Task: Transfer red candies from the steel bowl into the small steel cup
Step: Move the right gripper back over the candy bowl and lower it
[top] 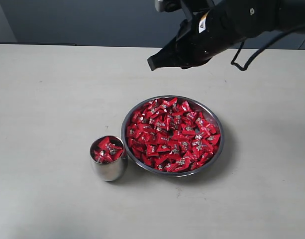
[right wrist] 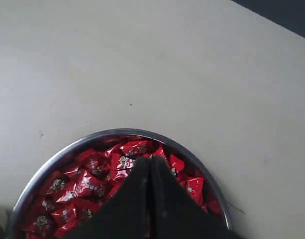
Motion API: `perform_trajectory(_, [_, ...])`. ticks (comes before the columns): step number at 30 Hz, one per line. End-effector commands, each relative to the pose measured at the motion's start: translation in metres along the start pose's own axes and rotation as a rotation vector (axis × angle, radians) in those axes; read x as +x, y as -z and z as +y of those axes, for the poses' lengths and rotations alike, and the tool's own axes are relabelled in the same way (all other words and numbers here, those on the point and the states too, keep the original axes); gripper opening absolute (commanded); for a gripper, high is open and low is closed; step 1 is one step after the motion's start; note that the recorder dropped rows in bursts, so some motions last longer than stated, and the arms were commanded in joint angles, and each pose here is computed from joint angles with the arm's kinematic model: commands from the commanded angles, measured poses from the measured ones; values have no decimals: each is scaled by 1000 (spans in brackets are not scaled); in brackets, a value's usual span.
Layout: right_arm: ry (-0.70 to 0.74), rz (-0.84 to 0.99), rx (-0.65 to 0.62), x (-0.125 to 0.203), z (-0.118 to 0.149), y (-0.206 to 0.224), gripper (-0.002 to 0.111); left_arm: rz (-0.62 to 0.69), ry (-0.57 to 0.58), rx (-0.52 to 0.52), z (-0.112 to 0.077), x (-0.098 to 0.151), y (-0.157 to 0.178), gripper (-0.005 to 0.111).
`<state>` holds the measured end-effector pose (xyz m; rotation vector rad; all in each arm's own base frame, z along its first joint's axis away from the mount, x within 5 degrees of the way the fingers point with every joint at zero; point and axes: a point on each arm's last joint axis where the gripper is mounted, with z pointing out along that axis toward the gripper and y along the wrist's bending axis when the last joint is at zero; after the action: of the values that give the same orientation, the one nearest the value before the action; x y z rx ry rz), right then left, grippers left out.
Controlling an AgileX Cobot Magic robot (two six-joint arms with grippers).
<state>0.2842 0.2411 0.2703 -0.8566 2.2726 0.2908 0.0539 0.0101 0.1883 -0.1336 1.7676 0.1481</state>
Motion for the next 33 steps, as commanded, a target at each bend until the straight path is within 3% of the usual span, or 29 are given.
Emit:
perform_trajectory(1, [-59, -19, 16, 6, -15, 1, 0, -2, 2, -1, 0, 1, 0, 0])
perform_trajectory(11, [-89, 44, 37, 33, -26, -10, 0, -2, 2, -1, 0, 1, 0, 0])
perform_trajectory(25, [-87, 73, 37, 36, -26, -12, 0, -2, 2, -1, 0, 1, 0, 0])
perform_trajectory(33, [-72, 241, 0, 61, -23, -54, 0, -2, 2, -1, 0, 1, 0, 0])
